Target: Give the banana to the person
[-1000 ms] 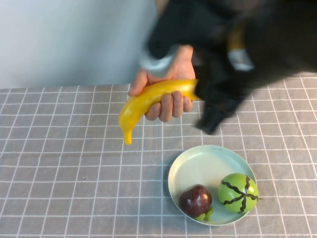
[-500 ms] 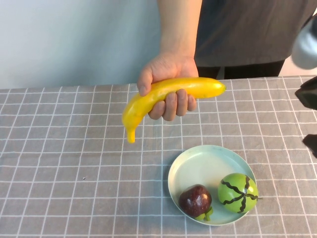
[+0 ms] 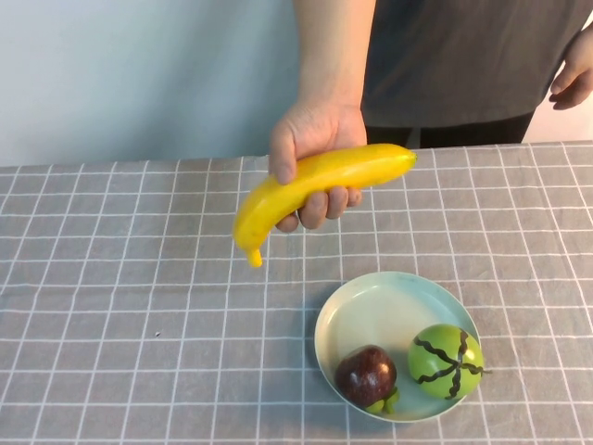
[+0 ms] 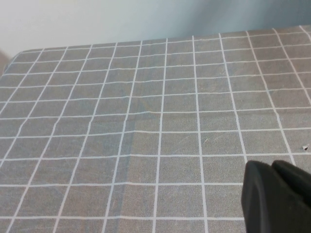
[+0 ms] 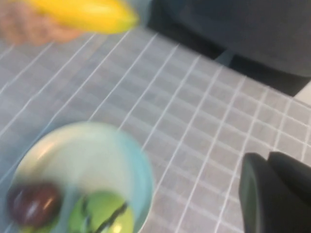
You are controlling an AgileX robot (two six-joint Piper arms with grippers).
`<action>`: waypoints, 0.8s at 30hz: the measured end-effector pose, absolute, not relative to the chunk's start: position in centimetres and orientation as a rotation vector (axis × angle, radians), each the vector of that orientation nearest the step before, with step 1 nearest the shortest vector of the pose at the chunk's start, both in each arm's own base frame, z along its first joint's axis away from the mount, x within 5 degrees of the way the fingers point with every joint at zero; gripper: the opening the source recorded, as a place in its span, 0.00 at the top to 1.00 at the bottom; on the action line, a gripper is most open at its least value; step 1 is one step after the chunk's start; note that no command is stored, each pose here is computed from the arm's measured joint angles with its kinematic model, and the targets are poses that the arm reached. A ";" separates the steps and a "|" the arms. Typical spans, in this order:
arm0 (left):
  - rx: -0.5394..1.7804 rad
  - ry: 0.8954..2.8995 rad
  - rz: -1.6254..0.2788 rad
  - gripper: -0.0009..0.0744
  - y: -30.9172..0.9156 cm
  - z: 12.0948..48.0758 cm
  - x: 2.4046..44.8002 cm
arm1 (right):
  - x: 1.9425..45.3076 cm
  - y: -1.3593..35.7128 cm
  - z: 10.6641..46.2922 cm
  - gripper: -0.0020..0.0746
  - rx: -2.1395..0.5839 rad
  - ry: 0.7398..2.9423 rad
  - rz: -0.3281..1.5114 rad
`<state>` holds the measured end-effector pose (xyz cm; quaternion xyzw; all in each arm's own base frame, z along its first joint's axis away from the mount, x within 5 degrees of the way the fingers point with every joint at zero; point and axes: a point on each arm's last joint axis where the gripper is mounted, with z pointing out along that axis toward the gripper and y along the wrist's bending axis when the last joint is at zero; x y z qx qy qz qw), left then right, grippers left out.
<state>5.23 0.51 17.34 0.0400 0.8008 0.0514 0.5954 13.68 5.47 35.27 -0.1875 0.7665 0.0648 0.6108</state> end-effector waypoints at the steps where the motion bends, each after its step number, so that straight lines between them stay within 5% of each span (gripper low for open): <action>1: 0.093 1.860 0.119 0.99 0.5 17.3 5.2 | 13.2 4.7 33.8 0.98 -0.394 1.716 0.137; 12: 0.093 1.860 0.119 0.99 0.5 17.3 5.2 | 7.4 0.6 22.8 0.98 -0.139 1.516 -0.029; 24: 0.093 1.860 0.119 0.99 0.5 17.3 5.2 | 5.4 0.3 21.3 0.98 -0.094 1.404 -0.028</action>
